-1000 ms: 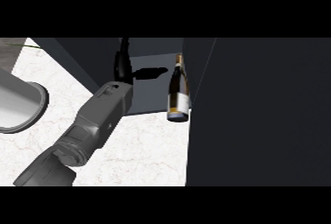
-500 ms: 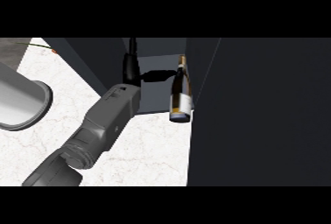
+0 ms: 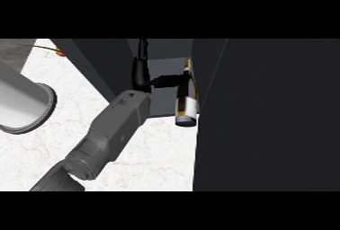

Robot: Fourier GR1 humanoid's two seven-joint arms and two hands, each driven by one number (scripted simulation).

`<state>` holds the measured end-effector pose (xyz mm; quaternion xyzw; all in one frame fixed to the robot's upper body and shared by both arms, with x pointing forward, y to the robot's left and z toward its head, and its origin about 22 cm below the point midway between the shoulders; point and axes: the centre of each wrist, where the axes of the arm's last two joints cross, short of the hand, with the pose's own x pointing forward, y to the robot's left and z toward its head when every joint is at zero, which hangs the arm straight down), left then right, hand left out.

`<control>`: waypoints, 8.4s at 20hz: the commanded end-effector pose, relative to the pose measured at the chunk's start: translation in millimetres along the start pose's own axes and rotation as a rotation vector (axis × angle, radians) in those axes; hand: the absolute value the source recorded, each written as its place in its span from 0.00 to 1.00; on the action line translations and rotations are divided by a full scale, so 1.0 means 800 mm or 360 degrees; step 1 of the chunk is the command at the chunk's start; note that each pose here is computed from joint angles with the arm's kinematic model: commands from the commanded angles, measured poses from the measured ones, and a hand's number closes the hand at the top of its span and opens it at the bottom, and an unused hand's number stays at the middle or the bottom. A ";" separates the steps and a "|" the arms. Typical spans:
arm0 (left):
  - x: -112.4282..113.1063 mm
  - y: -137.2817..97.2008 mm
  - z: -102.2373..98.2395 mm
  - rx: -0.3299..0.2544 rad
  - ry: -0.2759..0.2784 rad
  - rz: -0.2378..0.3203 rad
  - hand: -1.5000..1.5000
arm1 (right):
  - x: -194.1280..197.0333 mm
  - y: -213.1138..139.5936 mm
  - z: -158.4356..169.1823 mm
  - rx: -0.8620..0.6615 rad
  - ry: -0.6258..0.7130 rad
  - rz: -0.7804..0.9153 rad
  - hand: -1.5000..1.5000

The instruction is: Pick up the wine, place it into the cabinet and close the cabinet

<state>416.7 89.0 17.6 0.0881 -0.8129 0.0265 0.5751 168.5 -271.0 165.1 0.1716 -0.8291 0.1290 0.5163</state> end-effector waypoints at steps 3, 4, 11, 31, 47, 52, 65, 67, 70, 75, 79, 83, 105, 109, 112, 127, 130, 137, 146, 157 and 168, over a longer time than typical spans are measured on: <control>0.005 -0.020 0.033 -0.0033 -0.0023 0.0109 0.00 | 0.012 0.007 0.001 -0.0014 0.0014 0.0027 0.00; 0.010 -0.027 0.036 -0.0042 -0.0018 0.0114 0.00 | 0.013 0.002 0.014 -0.0002 0.0013 0.0006 0.00; 0.006 -0.037 0.108 -0.0065 -0.0029 0.0209 0.00 | -0.001 -0.004 0.023 -0.0124 0.0026 0.0045 0.00; 0.078 0.070 0.289 -0.0219 0.0037 0.0463 1.00 | 0.024 -0.010 0.044 -0.0188 0.0074 0.0140 0.00; 0.109 0.211 0.304 -0.0365 0.0035 0.0300 1.00 | 0.000 0.005 0.043 0.0639 0.0385 0.0069 1.00; 0.120 0.256 0.288 -0.0281 -0.0007 0.0302 1.00 | 0.012 0.029 0.056 0.0774 0.0421 -0.0050 1.00; 0.115 0.342 0.273 -0.0218 -0.0001 0.0273 1.00 | 0.013 0.137 0.010 0.1184 0.0114 -0.0062 1.00; 0.115 0.350 0.268 -0.0202 0.0009 0.0279 1.00 | 0.016 0.152 0.009 0.1204 0.0117 -0.0081 1.00; 0.116 0.372 0.270 -0.0193 0.0066 0.0273 1.00 | 0.012 0.175 -0.006 0.1219 0.0112 -0.0078 1.00; 0.119 0.390 0.273 -0.0221 0.0049 0.0278 1.00 | 0.005 0.217 -0.014 0.1250 0.0164 -0.0103 1.00; 0.118 0.400 0.269 -0.0245 0.0064 0.0271 1.00 | -0.013 0.231 -0.028 0.1252 0.0201 -0.0128 1.00; 0.119 0.400 0.274 -0.0262 0.0071 0.0320 1.00 | -0.008 0.235 -0.028 0.1231 0.0186 -0.0127 1.00; 0.128 0.413 0.260 -0.0393 0.0042 0.0368 1.00 | -0.030 0.205 -0.058 0.1038 0.0156 -0.0143 1.00; 0.129 0.413 0.255 -0.0410 0.0022 0.0365 1.00 | -0.032 0.196 -0.064 0.1000 0.0161 -0.0082 1.00; 0.130 0.408 0.253 -0.0420 0.0009 0.0388 1.00 | -0.039 0.188 -0.068 0.0949 0.0202 -0.0064 1.00; 0.133 0.402 0.236 -0.0508 -0.0033 0.0427 1.00 | -0.043 0.155 -0.152 0.0796 0.0122 0.0262 1.00; 0.137 0.397 0.230 -0.0531 -0.0063 0.0448 1.00 | -0.049 0.159 -0.185 0.0704 0.0167 0.0336 1.00; 0.135 0.388 0.230 -0.0565 -0.0057 0.0483 1.00 | -0.053 0.156 -0.256 0.0525 0.0262 0.0468 1.00; 0.133 0.384 0.222 -0.0598 -0.0060 0.0487 1.00 | -0.058 0.133 -0.305 0.0296 0.0390 0.0272 1.00; 0.123 0.391 0.227 -0.0533 -0.0023 0.0457 1.00 | -0.096 0.072 -0.310 0.0063 0.0610 0.0231 1.00; 0.121 0.388 0.220 -0.0513 -0.0065 0.0457 1.00 | -0.128 0.046 -0.297 0.0164 0.0582 0.0215 1.00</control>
